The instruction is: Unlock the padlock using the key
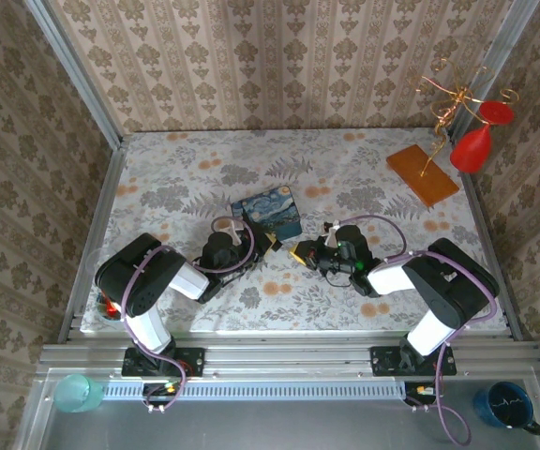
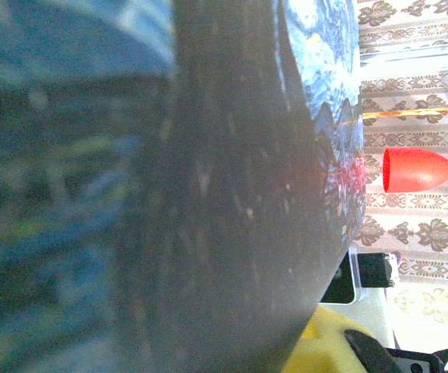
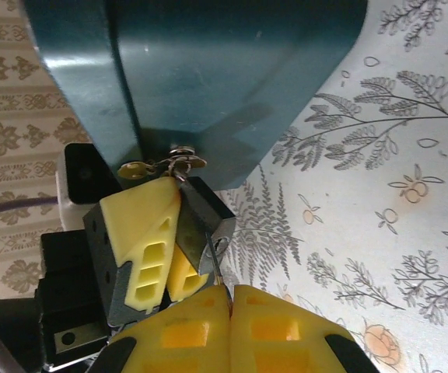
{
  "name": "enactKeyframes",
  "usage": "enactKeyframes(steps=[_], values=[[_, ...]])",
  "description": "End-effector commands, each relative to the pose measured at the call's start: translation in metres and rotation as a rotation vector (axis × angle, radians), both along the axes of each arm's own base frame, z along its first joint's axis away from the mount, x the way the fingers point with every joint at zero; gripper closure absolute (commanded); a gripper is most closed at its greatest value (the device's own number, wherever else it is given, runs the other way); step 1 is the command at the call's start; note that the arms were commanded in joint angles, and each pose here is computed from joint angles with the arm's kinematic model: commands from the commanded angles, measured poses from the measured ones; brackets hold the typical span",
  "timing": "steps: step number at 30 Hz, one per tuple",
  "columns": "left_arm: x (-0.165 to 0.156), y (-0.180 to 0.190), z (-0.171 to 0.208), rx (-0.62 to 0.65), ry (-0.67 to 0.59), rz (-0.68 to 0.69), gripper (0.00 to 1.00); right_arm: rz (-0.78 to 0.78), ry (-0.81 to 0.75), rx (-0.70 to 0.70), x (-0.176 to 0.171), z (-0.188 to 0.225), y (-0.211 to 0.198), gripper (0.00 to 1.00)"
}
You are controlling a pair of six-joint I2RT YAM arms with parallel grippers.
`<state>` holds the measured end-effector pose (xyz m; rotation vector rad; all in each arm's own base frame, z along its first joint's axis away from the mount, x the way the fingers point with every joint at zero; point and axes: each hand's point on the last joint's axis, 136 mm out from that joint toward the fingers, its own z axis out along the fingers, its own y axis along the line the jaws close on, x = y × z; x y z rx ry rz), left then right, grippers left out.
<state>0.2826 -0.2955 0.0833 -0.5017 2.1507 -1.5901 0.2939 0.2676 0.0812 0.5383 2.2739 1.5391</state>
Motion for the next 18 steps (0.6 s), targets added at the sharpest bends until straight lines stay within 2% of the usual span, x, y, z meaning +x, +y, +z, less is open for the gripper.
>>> enactKeyframes(steps=[1,18], values=[[0.0068,-0.0098,0.0432,-0.118,-0.084,-0.023,1.00,0.002,-0.010,0.018,-0.0018,0.0008,-0.0006,1.00],[0.0069,-0.0122,0.0414,-0.116,-0.083,-0.025,1.00,-0.005,0.001,0.034,-0.0060,-0.0023,-0.0030,1.00]])
